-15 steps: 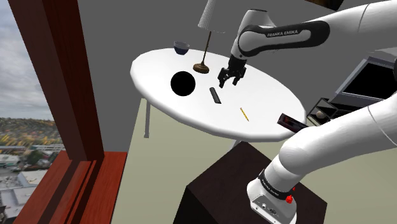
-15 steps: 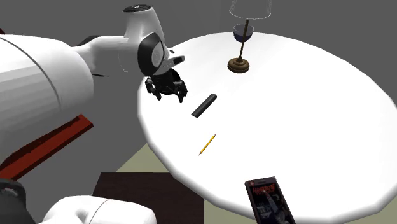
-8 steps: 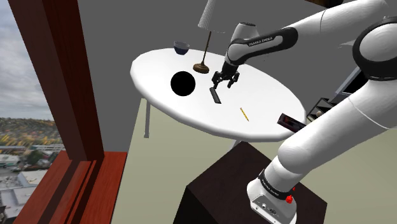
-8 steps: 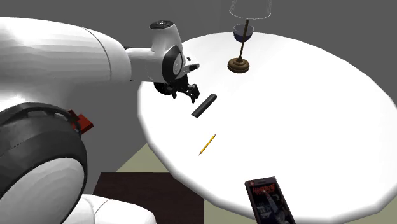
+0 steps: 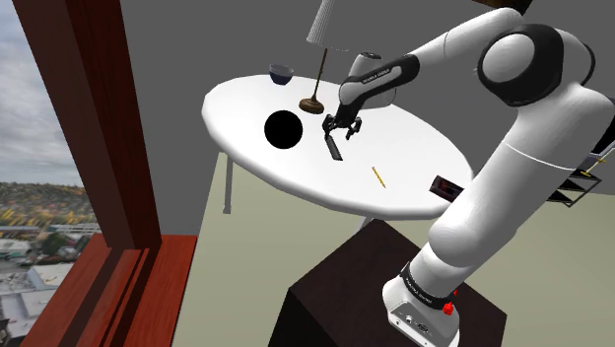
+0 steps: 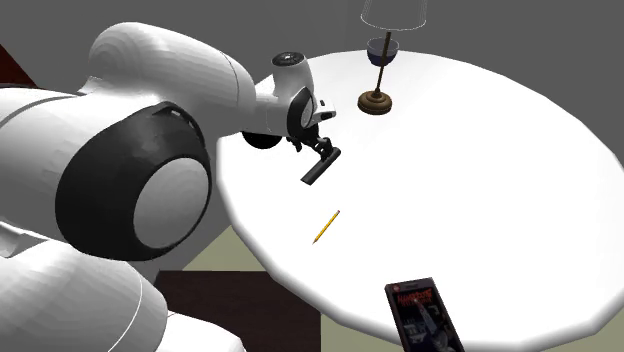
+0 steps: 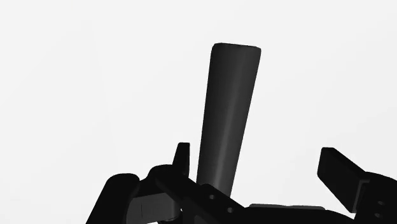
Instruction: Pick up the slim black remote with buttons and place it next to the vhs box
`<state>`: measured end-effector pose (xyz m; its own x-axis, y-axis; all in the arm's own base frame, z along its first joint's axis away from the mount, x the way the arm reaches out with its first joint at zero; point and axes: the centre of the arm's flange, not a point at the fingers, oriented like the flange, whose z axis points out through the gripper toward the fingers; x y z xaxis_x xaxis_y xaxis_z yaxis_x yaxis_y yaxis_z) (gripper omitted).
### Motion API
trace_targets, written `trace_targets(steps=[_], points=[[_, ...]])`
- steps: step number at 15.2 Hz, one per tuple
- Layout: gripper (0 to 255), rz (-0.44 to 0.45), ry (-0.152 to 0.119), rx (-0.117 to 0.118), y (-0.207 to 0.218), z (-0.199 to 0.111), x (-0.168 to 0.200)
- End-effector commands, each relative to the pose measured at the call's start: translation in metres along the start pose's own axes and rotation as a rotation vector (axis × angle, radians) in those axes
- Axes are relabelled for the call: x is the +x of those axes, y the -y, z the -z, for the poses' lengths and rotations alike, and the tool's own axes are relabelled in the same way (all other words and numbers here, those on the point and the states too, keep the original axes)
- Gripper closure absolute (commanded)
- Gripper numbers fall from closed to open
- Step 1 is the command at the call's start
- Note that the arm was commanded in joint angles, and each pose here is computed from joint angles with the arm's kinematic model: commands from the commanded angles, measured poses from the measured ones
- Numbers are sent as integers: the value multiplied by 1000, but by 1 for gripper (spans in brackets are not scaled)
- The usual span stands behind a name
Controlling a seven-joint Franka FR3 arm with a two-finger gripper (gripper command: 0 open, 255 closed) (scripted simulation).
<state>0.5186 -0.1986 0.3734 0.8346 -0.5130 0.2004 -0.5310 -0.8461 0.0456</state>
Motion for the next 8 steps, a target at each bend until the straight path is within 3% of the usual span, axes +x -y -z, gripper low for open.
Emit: trace_targets(steps=[1, 8], points=[[0, -47, -13, -2, -10, -21, 16], [0, -80, -21, -4, -15, -60, 28]])
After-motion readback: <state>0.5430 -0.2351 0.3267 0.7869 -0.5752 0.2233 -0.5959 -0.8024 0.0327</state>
